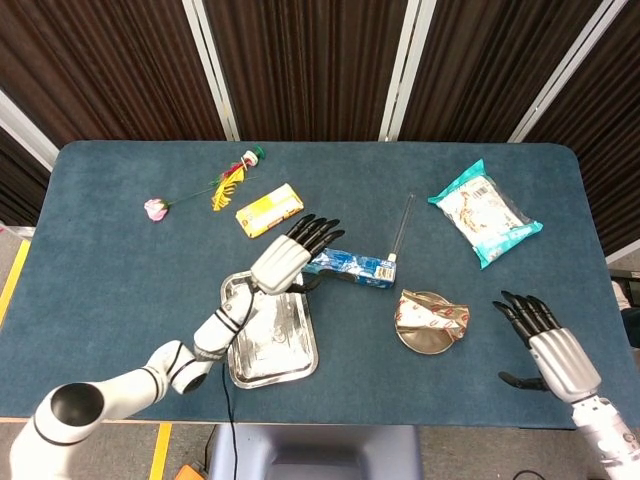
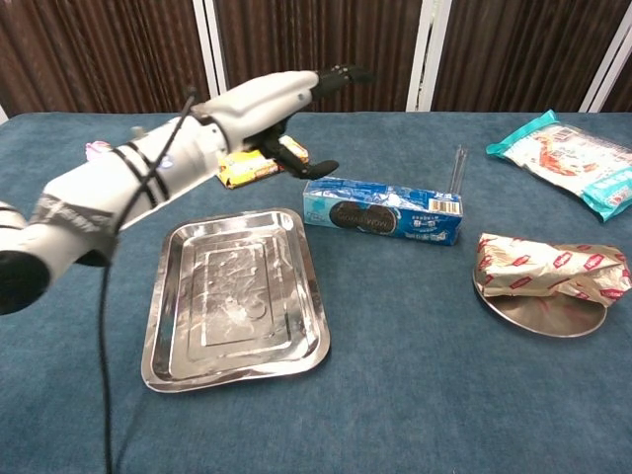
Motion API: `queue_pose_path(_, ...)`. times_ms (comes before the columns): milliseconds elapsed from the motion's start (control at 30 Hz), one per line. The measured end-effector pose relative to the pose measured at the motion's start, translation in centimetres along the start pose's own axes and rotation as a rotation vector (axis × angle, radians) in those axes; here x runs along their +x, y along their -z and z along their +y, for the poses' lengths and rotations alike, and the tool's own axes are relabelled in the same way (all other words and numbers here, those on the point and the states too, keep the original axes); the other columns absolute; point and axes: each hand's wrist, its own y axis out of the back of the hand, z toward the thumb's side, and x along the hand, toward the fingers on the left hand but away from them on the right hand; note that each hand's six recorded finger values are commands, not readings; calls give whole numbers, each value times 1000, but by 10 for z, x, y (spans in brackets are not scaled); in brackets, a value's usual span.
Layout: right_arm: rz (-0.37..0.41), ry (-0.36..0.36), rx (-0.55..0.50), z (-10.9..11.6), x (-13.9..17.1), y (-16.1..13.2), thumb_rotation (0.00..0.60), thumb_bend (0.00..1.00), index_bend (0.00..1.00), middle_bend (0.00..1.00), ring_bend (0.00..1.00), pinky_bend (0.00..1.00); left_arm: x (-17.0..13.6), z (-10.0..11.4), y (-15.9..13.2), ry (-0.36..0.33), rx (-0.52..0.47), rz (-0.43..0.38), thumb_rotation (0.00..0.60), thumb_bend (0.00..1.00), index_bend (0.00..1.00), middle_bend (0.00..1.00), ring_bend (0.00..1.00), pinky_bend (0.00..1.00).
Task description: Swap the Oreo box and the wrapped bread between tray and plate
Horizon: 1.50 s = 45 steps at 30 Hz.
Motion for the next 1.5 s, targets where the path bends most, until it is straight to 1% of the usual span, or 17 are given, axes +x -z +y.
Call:
queue_pose_path(67, 11, -10, 32, -3, -13, -7, 600, 151, 0, 0, 0, 2, -29, 9, 7, 10, 2, 27, 600, 357, 0, 0, 0, 0)
queue_pose_path(133, 10, -27, 71, -8, -29, -15, 600, 173, 0, 0, 0, 25, -70, 24, 22, 17, 23, 87, 600, 358, 0, 0, 0, 0)
queue_pose_path(300, -29, -110, 134, -29, -71, -28, 600, 204, 12, 35, 0, 96, -172, 56, 68, 29, 104, 282, 600, 357, 0, 0, 0, 0)
queue_pose_path(400, -54, -178, 150, -47, -91, -36, 600, 204, 42, 55, 0, 105, -203, 65, 80, 37, 123, 335, 600, 357, 0, 0, 0, 0)
queue_pose_path(467, -70, -208, 160, -58, -101, -42, 600, 204, 77, 84, 0, 114, -208, 68, 83, 32, 118, 344, 600, 357, 0, 0, 0, 0)
queue_pose_path(567, -92, -230, 152, -70, -113, -50, 600, 229, 228, 194, 35, 206, -218, 73, 90, 24, 109, 367, 600, 357, 0, 0, 0, 0)
queue_pose_path(633, -98, -234, 130, -77, -122, -58, 600, 305, 366, 311, 158, 330, -222, 76, 96, 19, 107, 380, 600, 360, 0, 0, 0, 0)
queue_pose_path(700, -92, -230, 117, -81, -129, -64, 600, 408, 554, 467, 376, 542, -226, 79, 102, 19, 111, 394, 600, 375, 0, 0, 0, 0)
queue_pose_path(733, -89, -223, 120, -82, -132, -67, 600, 427, 613, 513, 441, 605, -228, 79, 104, 19, 116, 398, 600, 378, 0, 0, 0, 0)
queue_pose_path(767, -89, -216, 127, -82, -134, -67, 600, 431, 634, 532, 464, 629, -229, 80, 105, 20, 120, 401, 600, 380, 0, 0, 0, 0)
queue_pose_path(867, -94, -215, 147, -85, -137, -66, 600, 433, 656, 550, 487, 662, -231, 81, 108, 21, 122, 412, 600, 380, 0, 0, 0, 0)
queue_pose_path(1000, -107, -218, 151, -86, -139, -63, 600, 455, 748, 627, 573, 752, -231, 81, 111, 23, 121, 424, 600, 380, 0, 0, 0, 0)
queue_pose_path(1167, -85, -170, 118, -72, -134, -70, 600, 465, 794, 669, 616, 791, -230, 82, 110, 25, 131, 423, 600, 379, 0, 0, 0, 0)
queue_pose_path(1267, -39, -128, 92, -57, -128, -81, 600, 465, 794, 669, 616, 792, -230, 83, 109, 22, 135, 426, 600, 380, 0, 0, 0, 0)
queue_pose_path(1333, 11, -105, 72, -47, -122, -94, 600, 465, 794, 669, 616, 792, -230, 83, 109, 22, 140, 429, 600, 380, 0, 0, 0, 0)
queue_pose_path(1433, 94, -100, 41, -40, -115, -120, 600, 465, 787, 669, 616, 791, -229, 84, 109, 23, 144, 434, 600, 381, 0, 0, 0, 0)
queue_pose_path(1500, 140, -113, 35, -41, -116, -136, 600, 465, 733, 669, 613, 781, -230, 82, 109, 27, 143, 439, 600, 381, 0, 0, 0, 0)
